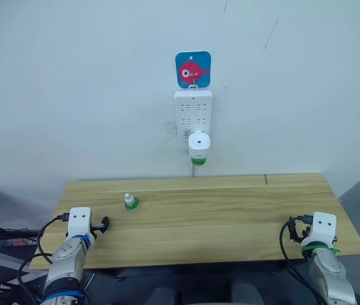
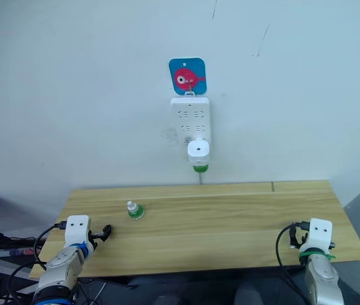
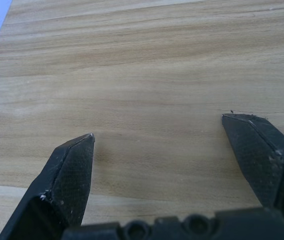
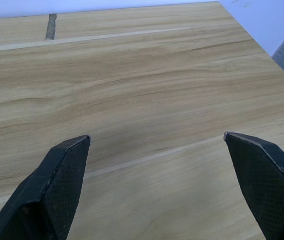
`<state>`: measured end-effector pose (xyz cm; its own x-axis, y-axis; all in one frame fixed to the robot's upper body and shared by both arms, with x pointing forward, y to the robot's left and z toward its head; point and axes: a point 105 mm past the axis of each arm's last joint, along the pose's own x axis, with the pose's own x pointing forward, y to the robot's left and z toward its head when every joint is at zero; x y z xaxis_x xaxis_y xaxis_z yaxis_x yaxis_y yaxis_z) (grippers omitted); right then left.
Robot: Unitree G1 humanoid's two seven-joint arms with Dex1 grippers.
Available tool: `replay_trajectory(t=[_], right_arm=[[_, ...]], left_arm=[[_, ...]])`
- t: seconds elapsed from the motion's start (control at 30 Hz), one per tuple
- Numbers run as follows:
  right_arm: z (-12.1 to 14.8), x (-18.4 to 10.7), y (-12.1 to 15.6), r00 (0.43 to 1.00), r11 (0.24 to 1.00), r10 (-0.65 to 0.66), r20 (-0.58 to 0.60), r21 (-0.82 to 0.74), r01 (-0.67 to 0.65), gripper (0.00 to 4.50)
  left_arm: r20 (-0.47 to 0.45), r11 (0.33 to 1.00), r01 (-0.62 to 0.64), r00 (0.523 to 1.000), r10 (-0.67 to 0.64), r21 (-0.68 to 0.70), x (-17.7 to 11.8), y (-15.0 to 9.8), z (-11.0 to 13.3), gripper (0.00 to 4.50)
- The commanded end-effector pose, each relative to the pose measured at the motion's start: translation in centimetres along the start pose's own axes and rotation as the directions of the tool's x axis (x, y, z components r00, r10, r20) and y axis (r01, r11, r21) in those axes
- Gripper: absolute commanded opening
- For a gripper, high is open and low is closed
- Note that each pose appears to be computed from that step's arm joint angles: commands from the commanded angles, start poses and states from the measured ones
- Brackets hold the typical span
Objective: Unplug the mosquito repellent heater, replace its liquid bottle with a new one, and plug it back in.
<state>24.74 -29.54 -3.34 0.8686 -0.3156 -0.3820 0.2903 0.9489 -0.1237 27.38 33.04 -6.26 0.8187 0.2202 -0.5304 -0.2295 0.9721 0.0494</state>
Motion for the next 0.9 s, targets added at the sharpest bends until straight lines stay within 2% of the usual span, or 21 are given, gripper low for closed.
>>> replay_trajectory(t=[0.03,0.43,0.7,0.83,0.9], right_arm=[[1.4,0.4,-0.1,0.999,1.0,0.0,0.051,-0.003,0.0,4.48],[2.4,0.6,0.2,0.996,0.999,0.03,0.079,-0.039,-0.027,4.48],[3.3,0.1,1.3,0.989,0.991,0.104,0.102,-0.092,-0.095,4.48],[5.3,-0.4,2.8,0.971,0.979,0.188,0.148,-0.107,-0.173,4.48],[7.0,-1.1,4.2,0.945,0.96,0.272,0.18,-0.126,-0.252,4.48]], left_arm=[[0.046,1.0,-0.021,0.999,0.021,0.012,-0.1,0.8,1.5,4.5],[0.089,1.0,-0.021,0.996,0.022,-0.011,-0.6,1.2,1.9,4.5],[0.133,1.0,0.025,0.991,-0.027,0.016,-1.8,1.4,3.2,4.5],[0.201,0.993,0.106,0.973,-0.113,0.042,-4.1,1.8,5.5,4.5],[0.26,0.98,0.189,0.945,-0.198,0.059,-5.8,1.2,7.6,4.5]])
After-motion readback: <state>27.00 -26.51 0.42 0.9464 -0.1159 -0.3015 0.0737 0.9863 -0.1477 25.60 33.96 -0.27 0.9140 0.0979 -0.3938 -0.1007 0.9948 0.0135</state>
